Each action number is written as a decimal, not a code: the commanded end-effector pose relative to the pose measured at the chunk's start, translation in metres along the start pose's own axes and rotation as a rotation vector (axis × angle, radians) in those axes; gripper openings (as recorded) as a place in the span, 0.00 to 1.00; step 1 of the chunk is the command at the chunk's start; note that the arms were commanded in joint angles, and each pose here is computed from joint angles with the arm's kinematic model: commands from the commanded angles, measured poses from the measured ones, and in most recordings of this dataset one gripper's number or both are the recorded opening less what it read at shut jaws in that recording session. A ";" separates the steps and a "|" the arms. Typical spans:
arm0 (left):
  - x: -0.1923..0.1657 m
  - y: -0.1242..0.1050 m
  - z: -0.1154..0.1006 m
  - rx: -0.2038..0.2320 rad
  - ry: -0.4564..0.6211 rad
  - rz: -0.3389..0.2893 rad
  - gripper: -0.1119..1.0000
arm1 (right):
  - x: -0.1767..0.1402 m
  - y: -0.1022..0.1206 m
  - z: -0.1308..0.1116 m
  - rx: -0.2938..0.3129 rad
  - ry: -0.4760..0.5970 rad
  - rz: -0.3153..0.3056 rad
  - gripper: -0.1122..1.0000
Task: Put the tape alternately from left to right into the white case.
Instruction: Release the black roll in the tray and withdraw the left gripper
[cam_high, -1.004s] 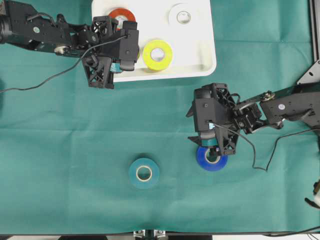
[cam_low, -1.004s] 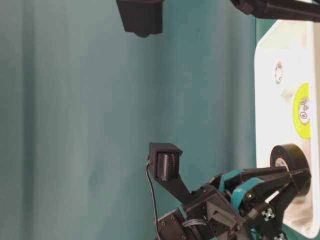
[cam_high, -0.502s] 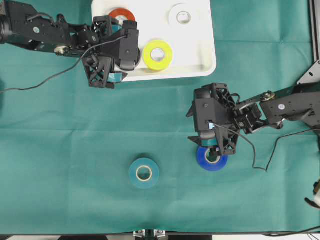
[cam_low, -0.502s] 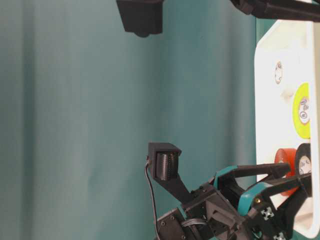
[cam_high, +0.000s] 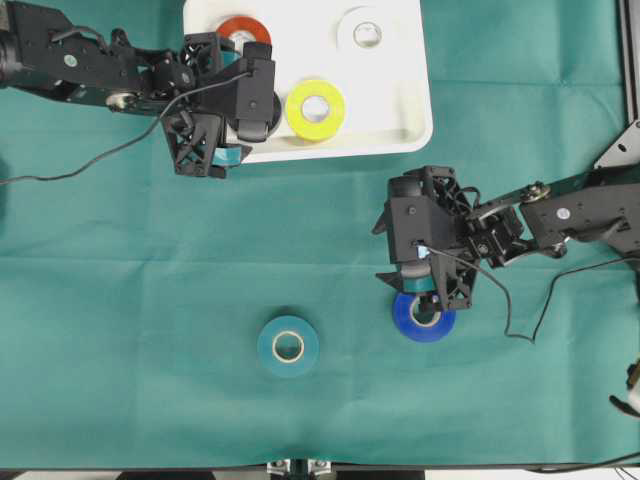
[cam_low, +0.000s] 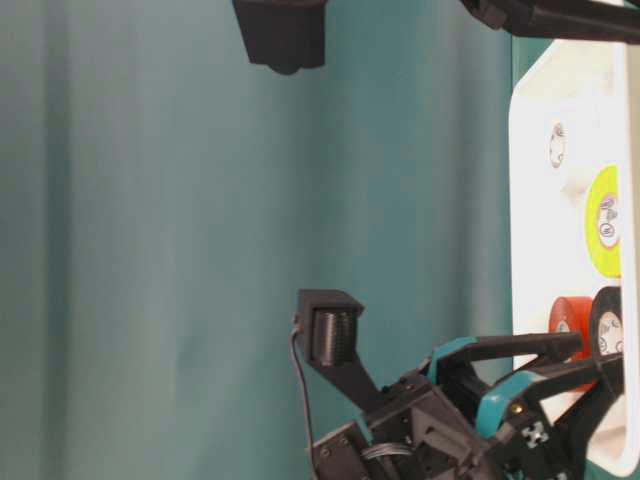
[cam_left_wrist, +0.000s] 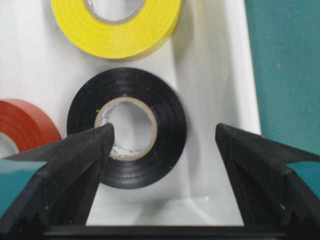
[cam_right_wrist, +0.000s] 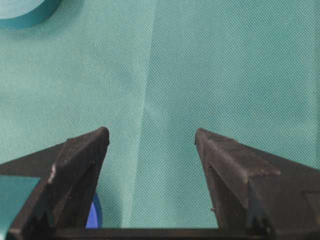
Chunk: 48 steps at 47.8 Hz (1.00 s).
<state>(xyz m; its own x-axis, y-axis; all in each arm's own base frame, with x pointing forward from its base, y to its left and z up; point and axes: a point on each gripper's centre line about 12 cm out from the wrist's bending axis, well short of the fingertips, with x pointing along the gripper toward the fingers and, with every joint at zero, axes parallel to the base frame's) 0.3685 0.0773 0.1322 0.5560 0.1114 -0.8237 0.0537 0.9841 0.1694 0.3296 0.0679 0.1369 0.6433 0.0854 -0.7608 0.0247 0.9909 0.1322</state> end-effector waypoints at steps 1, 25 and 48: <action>-0.017 -0.002 0.016 0.014 -0.060 0.008 0.61 | -0.003 0.004 0.008 0.001 -0.029 0.014 0.81; -0.037 -0.057 0.036 0.104 -0.115 -0.076 0.60 | -0.003 0.004 0.011 0.004 -0.035 0.014 0.81; -0.043 -0.112 0.038 0.045 -0.081 -0.177 0.60 | -0.002 0.004 0.012 0.002 -0.034 0.014 0.81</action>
<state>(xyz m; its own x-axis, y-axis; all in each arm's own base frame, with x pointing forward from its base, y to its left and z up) 0.3665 -0.0366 0.1566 0.5698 -0.0640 -0.8193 0.1919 0.9798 0.0570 0.3305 0.0681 0.1367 0.6433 0.0854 -0.7608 0.0259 0.9908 0.1331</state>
